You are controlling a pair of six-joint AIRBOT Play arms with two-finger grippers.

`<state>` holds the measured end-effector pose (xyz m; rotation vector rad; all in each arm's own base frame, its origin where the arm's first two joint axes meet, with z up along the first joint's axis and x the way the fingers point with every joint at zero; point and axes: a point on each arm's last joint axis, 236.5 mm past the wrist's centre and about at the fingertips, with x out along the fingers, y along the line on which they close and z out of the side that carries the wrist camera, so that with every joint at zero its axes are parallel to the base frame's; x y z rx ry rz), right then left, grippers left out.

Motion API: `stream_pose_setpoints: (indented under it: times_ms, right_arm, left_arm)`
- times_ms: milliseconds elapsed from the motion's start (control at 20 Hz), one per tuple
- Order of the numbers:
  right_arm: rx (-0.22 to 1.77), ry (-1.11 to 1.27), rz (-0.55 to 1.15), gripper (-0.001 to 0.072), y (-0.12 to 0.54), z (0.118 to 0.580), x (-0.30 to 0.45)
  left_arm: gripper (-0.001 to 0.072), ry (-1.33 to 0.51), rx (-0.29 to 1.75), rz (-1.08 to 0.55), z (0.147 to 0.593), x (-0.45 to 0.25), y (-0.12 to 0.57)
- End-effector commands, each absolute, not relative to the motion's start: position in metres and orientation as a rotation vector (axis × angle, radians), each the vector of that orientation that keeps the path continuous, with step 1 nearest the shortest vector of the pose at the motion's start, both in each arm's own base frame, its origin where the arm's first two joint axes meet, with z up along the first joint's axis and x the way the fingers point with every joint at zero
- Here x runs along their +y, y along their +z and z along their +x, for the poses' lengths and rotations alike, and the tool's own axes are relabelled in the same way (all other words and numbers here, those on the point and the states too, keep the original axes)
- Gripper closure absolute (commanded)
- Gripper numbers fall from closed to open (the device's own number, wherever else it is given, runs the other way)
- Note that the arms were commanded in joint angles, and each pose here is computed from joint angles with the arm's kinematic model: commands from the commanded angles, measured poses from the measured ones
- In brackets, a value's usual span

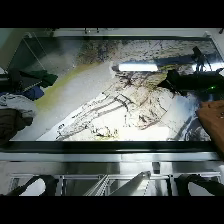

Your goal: Fold the shirts.

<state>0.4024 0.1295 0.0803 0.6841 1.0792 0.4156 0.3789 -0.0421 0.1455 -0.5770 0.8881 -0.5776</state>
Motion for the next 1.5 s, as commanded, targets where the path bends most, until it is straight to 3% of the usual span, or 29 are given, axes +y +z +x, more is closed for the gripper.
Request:
stream_pose_setpoints:
  times_ms: [0, 900, 950, 1050, 1250, 1450]
  right_arm:
    - [1.079, 0.417, 0.683, 0.0692, 0.081, 0.402, 0.130]
    - [1.079, 0.433, 0.731, 0.0689, 0.082, 0.405, 0.136]
    - [1.071, 0.441, 0.754, 0.0690, 0.085, 0.408, 0.139]
    - [1.054, 0.454, 0.809, 0.0690, 0.090, 0.413, 0.143]
    - [1.034, 0.458, 0.801, 0.0690, 0.092, 0.416, 0.143]
    - [1.033, 0.456, 0.802, 0.0690, 0.091, 0.417, 0.142]
  left_arm:
    - [0.0691, -0.578, 0.888, -0.576, 0.379, -0.042, 0.146]
    - [0.0691, -0.508, 0.821, -0.580, 0.399, -0.033, 0.149]
    - [0.0612, -0.484, 0.800, -0.583, 0.405, -0.030, 0.151]
    - [0.0003, -0.422, 0.757, -0.544, 0.418, -0.018, 0.153]
    - [-0.0007, -0.269, 0.816, -0.261, 0.444, 0.040, 0.153]
    - [-0.0007, -0.130, 0.809, -0.148, 0.489, 0.095, 0.168]
